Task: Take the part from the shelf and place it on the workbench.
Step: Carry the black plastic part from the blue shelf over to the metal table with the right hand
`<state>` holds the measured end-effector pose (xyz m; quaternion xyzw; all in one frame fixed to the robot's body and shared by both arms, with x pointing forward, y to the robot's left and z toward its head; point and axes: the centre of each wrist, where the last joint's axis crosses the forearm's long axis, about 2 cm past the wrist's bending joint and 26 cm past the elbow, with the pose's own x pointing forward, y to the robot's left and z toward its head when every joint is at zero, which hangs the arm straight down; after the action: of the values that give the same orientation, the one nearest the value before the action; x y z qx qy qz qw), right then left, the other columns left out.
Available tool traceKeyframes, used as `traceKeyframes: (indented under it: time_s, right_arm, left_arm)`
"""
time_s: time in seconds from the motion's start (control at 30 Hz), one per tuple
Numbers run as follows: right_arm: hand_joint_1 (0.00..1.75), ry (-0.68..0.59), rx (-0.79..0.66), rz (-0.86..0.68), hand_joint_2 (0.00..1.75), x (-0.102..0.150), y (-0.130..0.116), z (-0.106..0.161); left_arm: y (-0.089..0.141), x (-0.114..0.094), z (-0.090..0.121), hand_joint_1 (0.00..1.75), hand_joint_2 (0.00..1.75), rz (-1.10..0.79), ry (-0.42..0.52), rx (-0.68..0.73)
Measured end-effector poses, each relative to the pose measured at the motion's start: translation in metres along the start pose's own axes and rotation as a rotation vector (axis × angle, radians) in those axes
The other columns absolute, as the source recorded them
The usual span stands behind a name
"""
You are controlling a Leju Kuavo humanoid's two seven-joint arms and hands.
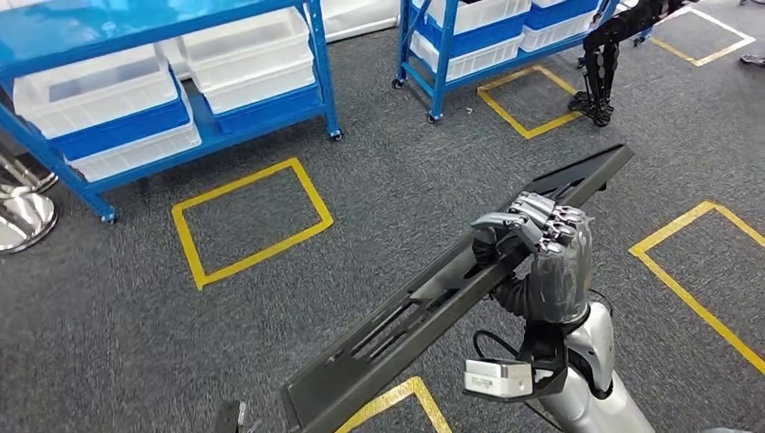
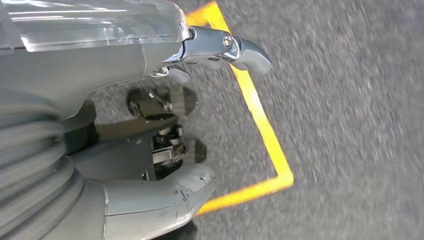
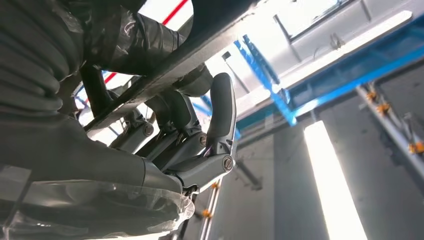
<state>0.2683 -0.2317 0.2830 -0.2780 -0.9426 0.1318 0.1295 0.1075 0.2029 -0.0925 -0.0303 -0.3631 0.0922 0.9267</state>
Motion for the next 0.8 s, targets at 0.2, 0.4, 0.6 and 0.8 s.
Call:
traceKeyframes:
  time_s: [0.2, 0.4, 0.6, 0.8]
  right_arm:
    - [1.75, -0.004, -0.001, 0.002, 1.75, 0.000, 0.000, -0.002]
    - [1.75, -0.012, -0.006, 0.004, 1.75, -0.001, 0.000, -0.005]
    - [1.75, -0.024, -0.013, 0.006, 1.75, -0.002, -0.001, -0.009]
    - [1.75, -0.029, -0.015, 0.008, 1.75, -0.003, -0.001, -0.011]
  left_arm:
    - [0.000, -0.002, 0.001, 0.00, 1.75, 0.003, 0.002, 0.002]
    - [0.001, 0.000, 0.000, 0.00, 1.75, 0.007, -0.008, 0.004]
    - [0.000, 0.000, 0.000, 0.00, 1.75, 0.016, -0.012, 0.010]
    - [0.001, -0.001, 0.000, 0.00, 1.75, 0.018, -0.011, 0.011]
